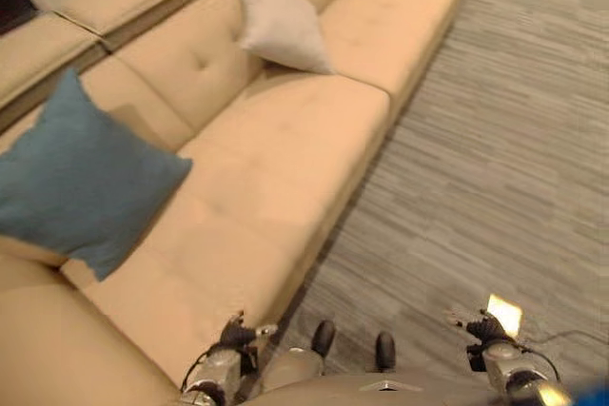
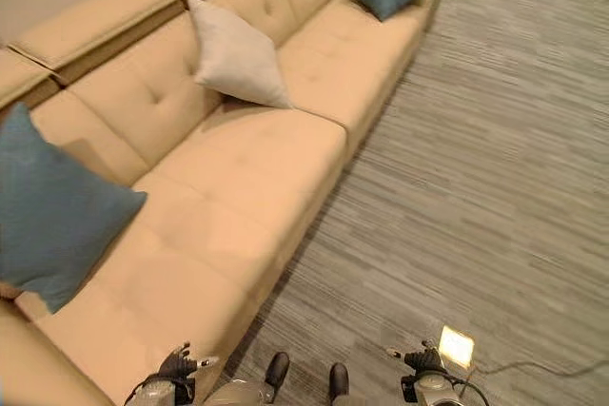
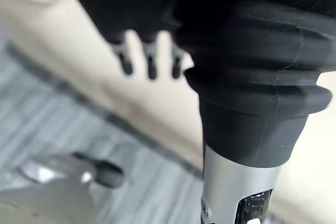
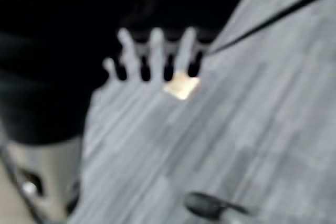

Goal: Pick up all the scattered cushions and arrange them neatly on the sofa.

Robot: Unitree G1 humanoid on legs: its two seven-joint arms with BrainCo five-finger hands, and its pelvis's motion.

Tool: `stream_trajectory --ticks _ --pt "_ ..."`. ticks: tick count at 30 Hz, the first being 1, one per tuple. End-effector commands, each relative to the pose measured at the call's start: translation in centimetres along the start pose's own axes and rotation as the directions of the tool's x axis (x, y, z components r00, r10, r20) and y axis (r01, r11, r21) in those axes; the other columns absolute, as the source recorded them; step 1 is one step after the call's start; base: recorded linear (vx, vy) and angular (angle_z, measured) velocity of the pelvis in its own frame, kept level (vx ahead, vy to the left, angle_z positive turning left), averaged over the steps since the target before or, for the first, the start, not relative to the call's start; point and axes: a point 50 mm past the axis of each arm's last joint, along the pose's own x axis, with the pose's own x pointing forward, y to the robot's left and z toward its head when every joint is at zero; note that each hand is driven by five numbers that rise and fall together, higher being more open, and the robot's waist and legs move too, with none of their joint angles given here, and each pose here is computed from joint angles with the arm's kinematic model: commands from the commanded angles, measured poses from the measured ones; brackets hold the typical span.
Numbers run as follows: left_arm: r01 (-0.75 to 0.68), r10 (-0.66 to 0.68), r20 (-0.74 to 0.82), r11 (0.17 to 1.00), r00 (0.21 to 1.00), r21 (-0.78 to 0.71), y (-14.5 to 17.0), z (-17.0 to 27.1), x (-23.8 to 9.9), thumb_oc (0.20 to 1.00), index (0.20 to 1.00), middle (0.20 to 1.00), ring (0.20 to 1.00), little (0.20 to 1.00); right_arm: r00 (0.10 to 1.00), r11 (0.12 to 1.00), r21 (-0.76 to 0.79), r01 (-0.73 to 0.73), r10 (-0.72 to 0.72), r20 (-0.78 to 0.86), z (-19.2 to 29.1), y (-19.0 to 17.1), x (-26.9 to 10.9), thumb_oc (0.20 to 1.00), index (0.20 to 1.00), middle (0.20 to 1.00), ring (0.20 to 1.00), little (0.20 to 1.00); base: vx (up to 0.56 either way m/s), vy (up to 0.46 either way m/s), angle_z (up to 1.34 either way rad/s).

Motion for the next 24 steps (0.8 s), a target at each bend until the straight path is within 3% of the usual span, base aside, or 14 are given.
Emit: stream_trajectory --ticks 1,5,16,24 --pt "-0.046 0.047 -0.027 0.998 0.999 0.046 1.7 -1.0 -0.1 1.0 1.0 1.0 1.0 1.0 0.999 0.999 -0.042 0.027 -0.025 0.035 0.6 -1.0 0.2 1.0 1.0 1.0 1.0 1.0 -0.02 -0.051 -1.21" --pt "-0.073 0.075 -0.05 0.997 0.996 0.032 2.7 -1.7 -0.2 1.0 1.0 1.0 1.0 1.0 1.0 0.999 -0.039 0.02 -0.019 0.024 0.1 -0.9 0.1 1.0 1.0 1.0 1.0 1.0 0.03 -0.11 -0.52" --pt "-0.042 0.043 -0.048 0.999 0.998 0.016 1.7 -1.8 -0.3 1.0 1.0 1.0 1.0 1.0 0.996 0.996 -0.068 0.054 -0.049 0.072 1.4 -1.9 0.4 1.0 1.0 1.0 1.0 1.0 0.13 -0.127 -0.17" --pt "-0.07 0.07 -0.119 0.998 0.99 0.006 3.1 -4.3 -1.0 1.0 1.0 1.0 1.0 1.0 0.997 0.996 -0.087 0.006 0.001 0.083 1.7 -0.3 0.2 1.0 1.0 1.0 1.0 1.0 0.25 -0.003 -0.24"
